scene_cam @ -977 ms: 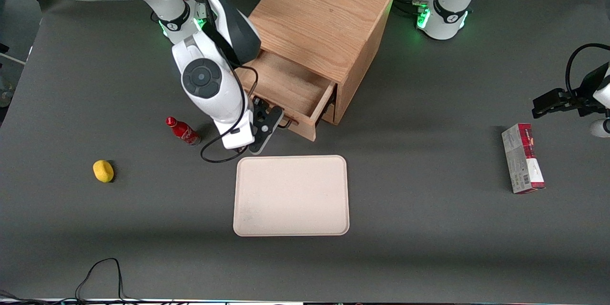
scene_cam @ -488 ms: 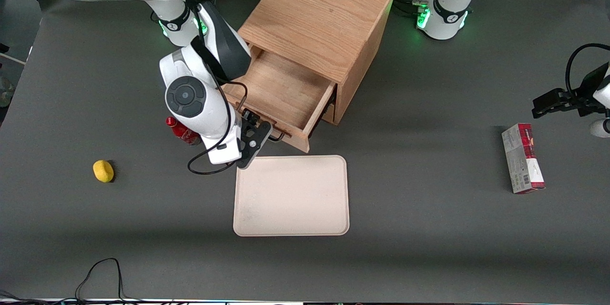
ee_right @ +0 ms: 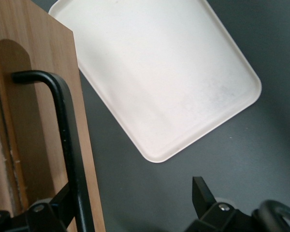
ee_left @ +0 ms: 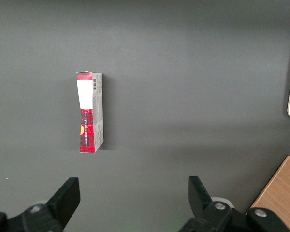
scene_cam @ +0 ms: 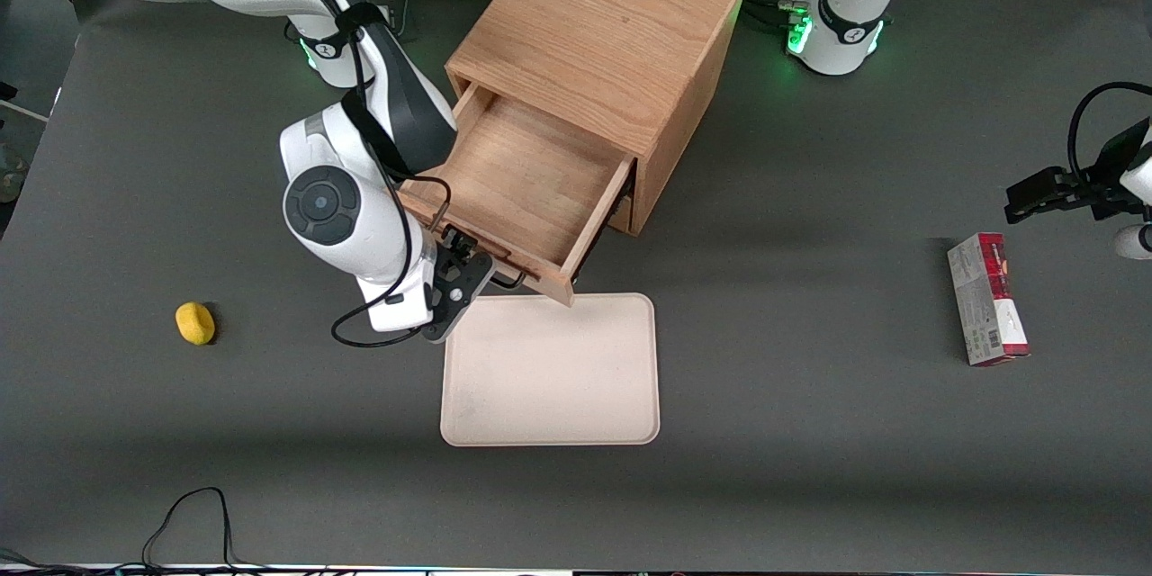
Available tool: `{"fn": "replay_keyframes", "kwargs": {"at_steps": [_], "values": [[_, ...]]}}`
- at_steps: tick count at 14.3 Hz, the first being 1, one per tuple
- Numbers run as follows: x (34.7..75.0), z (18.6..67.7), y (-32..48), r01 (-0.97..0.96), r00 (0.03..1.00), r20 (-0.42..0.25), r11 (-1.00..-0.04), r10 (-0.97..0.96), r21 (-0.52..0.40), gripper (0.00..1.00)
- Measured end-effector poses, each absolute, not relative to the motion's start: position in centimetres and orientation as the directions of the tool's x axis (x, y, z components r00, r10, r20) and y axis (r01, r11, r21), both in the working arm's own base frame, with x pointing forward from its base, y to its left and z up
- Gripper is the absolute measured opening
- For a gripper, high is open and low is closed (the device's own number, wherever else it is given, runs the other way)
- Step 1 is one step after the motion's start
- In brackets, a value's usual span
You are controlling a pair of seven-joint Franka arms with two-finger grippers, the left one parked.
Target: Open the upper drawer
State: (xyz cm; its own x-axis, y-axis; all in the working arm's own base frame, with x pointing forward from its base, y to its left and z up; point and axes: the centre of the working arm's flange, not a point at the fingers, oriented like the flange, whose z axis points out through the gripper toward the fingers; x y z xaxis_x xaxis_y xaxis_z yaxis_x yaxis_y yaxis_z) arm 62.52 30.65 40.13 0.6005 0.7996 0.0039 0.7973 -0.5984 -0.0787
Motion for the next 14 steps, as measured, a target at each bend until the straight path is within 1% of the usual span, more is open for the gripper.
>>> {"fn": "replay_keyframes", "kwargs": {"at_steps": [6, 9, 11, 14], "values": [[63.6, 40.2, 29.6, 0.787, 0.615, 0.012, -0.613, 0.788, -0.073, 1.0], [63.7, 41.2, 29.7, 0.791, 0.611, 0.012, -0.609, 0.792, -0.064, 1.0], [63.9, 43.8, 29.9, 0.8, 0.599, 0.007, -0.598, 0.801, -0.044, 1.0], [63.9, 48.8, 29.8, 0.796, 0.605, 0.029, -0.605, 0.796, -0.024, 1.0]]}}
